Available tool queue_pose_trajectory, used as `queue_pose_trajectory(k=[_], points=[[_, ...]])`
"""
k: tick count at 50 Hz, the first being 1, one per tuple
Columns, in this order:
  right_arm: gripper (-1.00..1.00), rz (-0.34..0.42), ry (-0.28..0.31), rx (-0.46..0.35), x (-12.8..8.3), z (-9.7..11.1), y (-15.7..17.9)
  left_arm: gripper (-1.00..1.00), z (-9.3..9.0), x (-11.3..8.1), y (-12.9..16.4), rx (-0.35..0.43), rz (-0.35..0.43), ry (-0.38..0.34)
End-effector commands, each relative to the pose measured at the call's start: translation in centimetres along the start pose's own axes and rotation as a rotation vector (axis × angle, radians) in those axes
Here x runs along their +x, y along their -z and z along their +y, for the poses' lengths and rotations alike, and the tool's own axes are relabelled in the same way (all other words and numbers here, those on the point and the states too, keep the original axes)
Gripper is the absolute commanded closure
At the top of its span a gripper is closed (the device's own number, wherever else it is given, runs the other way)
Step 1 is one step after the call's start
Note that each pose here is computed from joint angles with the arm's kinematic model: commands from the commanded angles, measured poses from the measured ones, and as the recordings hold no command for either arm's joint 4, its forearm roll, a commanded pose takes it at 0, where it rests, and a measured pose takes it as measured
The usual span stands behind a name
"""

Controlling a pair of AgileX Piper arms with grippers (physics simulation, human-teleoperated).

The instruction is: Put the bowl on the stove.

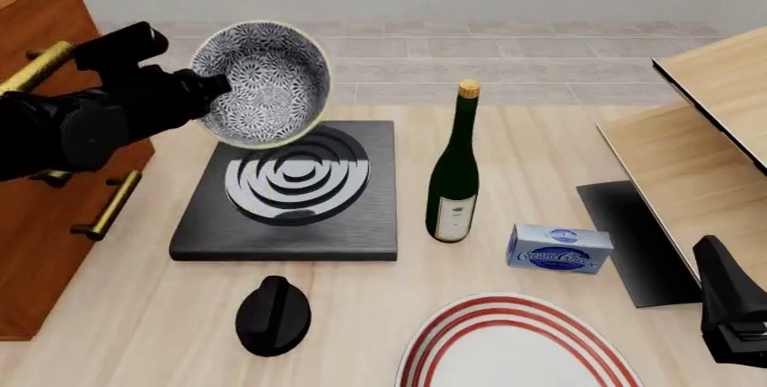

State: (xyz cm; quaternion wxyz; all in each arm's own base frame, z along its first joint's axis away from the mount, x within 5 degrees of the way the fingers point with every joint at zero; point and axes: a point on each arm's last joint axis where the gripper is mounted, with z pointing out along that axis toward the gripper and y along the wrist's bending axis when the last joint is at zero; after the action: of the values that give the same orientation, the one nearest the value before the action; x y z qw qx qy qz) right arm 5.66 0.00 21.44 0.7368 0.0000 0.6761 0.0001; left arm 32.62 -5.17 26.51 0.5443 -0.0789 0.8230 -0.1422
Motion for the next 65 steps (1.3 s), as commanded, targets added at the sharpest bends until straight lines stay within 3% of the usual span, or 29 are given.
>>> queue_pose_trajectory(k=[1,19,65], points=[[-1.0,0.0,0.0,0.0,0.0,0.0,0.0,1.0,-1.4,1.1,-0.4,0.036,0.034,-0.036],[-1.0,0.0,0.0,0.0,0.0,0.0,0.0,1.0,-0.4,2.4,-1.7,0.016,0.045,-0.019],[-1.0,0.0,0.0,0.0,0.0,0.0,0.0,1.0,-0.2,4.4,-3.5,0.017,0.078,-0.018]])
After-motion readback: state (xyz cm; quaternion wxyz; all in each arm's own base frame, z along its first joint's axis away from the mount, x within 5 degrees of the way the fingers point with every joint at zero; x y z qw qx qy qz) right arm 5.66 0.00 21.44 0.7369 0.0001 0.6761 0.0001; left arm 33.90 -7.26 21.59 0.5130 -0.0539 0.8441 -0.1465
